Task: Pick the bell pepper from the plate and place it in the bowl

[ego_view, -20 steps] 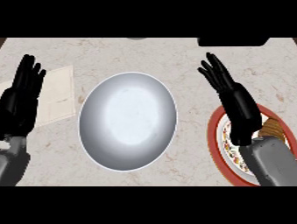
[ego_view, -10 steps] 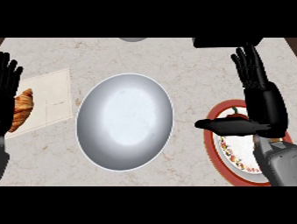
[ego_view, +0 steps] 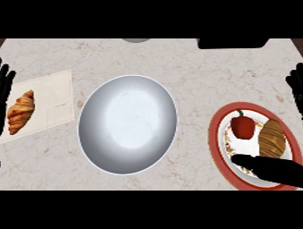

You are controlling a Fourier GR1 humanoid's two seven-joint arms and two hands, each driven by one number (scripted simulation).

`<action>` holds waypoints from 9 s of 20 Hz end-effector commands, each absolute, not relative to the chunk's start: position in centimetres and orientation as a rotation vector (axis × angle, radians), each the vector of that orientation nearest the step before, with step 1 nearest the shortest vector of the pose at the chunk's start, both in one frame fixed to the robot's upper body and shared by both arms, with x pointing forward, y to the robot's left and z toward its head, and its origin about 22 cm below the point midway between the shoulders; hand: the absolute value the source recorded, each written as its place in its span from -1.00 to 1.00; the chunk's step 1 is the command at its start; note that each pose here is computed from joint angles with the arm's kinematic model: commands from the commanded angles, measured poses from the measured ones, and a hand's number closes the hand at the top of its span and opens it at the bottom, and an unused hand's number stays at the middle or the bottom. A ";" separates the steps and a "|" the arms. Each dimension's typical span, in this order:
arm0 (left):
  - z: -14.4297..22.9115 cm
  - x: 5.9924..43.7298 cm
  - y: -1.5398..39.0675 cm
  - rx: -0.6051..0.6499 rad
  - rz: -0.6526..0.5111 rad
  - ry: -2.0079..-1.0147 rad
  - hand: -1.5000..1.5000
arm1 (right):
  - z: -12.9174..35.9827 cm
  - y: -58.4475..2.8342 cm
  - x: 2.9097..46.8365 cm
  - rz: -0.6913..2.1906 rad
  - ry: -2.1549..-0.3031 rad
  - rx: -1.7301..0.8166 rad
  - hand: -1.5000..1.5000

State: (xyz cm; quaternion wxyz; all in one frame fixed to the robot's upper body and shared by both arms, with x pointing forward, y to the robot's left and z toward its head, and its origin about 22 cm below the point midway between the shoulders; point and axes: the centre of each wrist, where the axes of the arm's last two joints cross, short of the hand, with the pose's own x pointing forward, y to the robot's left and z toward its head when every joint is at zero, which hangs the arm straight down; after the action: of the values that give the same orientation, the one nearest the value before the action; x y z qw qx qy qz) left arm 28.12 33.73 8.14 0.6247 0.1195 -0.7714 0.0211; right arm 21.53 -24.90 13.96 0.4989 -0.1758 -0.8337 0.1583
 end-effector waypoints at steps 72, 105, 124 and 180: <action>8.8 29.6 32.7 0.220 0.030 -1.787 0.00 | 5.5 -30.9 26.8 1.040 -1.097 -0.530 -1.00; 8.1 28.7 33.9 0.248 0.028 -1.789 0.00 | 13.9 -46.3 29.1 1.309 -1.211 -1.003 1.00; 8.3 29.3 32.9 0.252 0.029 -1.769 0.00 | 28.4 -36.7 27.7 1.121 -1.835 -0.479 1.00; 7.9 29.2 33.1 0.240 0.037 -1.785 0.00 | 15.2 -14.0 35.8 0.370 -1.740 -0.278 -1.00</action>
State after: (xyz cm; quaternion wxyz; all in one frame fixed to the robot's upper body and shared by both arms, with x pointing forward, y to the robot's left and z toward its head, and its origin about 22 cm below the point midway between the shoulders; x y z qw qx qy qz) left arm 29.44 32.91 8.24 0.6209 0.1019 -0.7771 0.0113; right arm 35.11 -10.81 13.67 0.6201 -0.1139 -0.7459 0.2146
